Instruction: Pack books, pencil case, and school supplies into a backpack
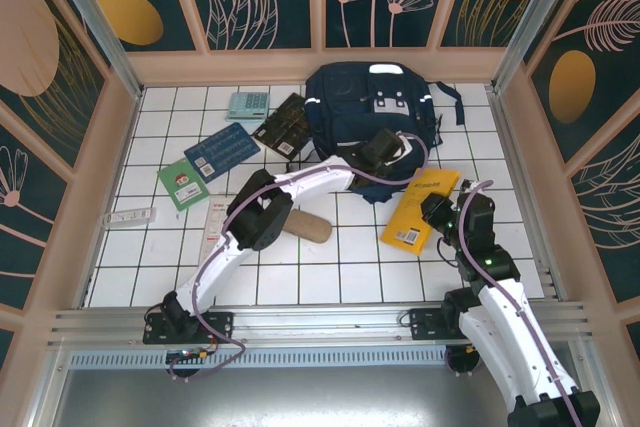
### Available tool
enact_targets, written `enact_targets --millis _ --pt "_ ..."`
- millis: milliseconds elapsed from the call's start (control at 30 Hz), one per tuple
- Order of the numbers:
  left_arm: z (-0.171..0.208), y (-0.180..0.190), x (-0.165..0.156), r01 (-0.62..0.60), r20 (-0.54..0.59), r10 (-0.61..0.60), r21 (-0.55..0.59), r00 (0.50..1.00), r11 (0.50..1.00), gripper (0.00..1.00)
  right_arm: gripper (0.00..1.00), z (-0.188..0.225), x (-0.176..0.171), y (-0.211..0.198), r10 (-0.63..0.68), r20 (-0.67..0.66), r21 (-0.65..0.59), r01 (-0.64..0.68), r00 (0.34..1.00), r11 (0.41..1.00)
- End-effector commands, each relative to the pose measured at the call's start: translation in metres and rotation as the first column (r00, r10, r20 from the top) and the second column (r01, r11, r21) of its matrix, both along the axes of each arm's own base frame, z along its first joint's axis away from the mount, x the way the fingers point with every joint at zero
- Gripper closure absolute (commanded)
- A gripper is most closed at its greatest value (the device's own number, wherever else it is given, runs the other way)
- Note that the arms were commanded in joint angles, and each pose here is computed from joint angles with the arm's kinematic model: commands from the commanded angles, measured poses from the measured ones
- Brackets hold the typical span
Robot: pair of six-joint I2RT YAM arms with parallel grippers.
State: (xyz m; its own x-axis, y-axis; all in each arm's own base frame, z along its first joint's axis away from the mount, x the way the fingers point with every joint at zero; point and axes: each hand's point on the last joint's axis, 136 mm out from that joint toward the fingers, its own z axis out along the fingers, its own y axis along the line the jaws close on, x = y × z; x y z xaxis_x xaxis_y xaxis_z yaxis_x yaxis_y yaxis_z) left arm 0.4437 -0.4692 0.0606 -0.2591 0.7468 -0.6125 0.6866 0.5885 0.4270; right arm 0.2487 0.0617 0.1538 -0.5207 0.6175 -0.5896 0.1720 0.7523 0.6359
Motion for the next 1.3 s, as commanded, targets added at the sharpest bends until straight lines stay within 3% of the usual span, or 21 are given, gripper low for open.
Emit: enact_targets --millis 0,267,400,700,900,1267 --pt "-0.004 0.019 0.021 -0.068 0.044 0.066 0.042 0.997 0.997 1.0 1.0 0.025 0.009 0.003 -0.005 0.102 0.048 0.0 0.995 0.999" --pt "0.088 0.016 0.015 -0.08 0.075 0.092 -0.153 0.993 0.985 1.0 1.0 0.046 0.008 0.011 0.042 0.204 0.079 -0.059 0.978 0.995" --pt "0.132 0.016 0.014 -0.094 0.097 0.119 -0.232 0.988 0.968 1.0 1.0 0.056 0.008 0.028 0.143 0.293 0.083 -0.174 0.945 0.981" --pt "0.202 0.017 0.017 -0.125 0.123 0.179 -0.356 0.976 0.926 1.0 1.0 0.066 0.005 0.047 0.206 0.384 0.194 -0.297 0.9 0.935" --pt "0.238 0.018 0.016 -0.112 0.152 0.187 -0.399 0.971 0.91 1.0 1.0 0.068 0.013 0.039 0.121 0.438 0.361 -0.297 0.891 0.884" --pt "0.254 0.017 0.009 -0.092 0.131 0.165 -0.44 0.978 0.893 1.0 1.0 0.105 0.062 0.012 -0.088 0.512 0.461 -0.186 0.855 0.868"
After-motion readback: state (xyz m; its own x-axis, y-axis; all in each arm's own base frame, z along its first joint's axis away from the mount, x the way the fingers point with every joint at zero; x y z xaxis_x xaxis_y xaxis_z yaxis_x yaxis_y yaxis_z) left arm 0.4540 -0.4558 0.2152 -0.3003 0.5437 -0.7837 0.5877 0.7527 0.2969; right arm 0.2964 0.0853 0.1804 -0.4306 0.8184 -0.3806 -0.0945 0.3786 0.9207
